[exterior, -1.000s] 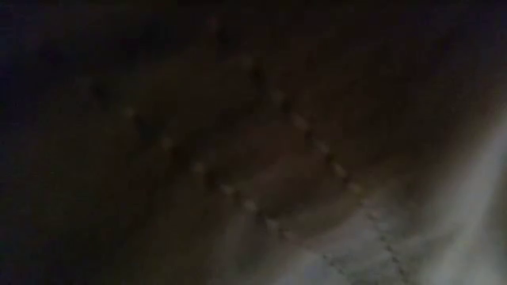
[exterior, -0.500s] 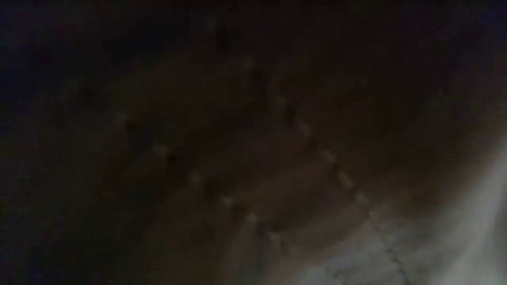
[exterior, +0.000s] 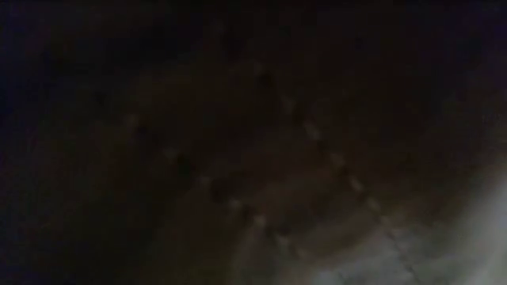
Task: Sort clothes
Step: Put the brown shorts into the white laundry bin
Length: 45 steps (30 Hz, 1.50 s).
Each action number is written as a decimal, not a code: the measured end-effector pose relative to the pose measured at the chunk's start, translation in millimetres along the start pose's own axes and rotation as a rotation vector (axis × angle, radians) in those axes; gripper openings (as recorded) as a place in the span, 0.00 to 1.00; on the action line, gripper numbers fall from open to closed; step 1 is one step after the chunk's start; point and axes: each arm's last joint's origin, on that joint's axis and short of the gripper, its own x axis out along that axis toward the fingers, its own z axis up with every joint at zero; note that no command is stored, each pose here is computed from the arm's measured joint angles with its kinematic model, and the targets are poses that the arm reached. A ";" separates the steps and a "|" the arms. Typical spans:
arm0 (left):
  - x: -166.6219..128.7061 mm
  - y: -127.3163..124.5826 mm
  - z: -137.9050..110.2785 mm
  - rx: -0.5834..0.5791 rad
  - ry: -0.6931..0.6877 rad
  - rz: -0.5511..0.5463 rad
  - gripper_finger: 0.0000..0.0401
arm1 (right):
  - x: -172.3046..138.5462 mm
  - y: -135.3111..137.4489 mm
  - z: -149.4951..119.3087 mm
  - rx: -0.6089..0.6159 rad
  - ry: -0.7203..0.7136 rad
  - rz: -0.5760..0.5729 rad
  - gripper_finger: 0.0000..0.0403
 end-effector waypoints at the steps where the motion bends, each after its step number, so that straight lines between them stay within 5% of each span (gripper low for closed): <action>1: -0.3 -0.9 0.7 0.005 0.001 -0.005 0.04 | 0.0 0.0 0.0 0.000 0.000 0.000 0.00; 7: -15.2 -19.7 11.7 0.063 0.015 -0.102 0.01 | -0.1 0.2 -0.4 -0.001 0.002 0.000 0.00; 12: -54.7 -39.3 33.4 0.114 -0.043 -0.208 0.01 | -1.2 2.7 -2.2 -0.006 0.008 0.006 0.00; 22: -113.1 -46.2 47.4 0.148 -0.177 -0.168 0.00 | -1.6 3.4 -2.8 -0.007 0.008 0.004 0.00; 28: -134.8 -53.1 54.2 0.156 -0.233 -0.241 0.00 | -1.6 2.8 -1.7 -0.022 -0.017 -0.026 0.00; 35: -204.2 -76.4 93.2 0.230 -0.475 -0.363 0.00 | -14.2 4.9 19.8 -0.157 -0.219 -0.084 0.00; 45: -324.9 -85.6 182.3 0.364 -0.853 -0.326 0.00 | -86.8 -15.8 87.2 -0.285 -0.608 -0.033 0.00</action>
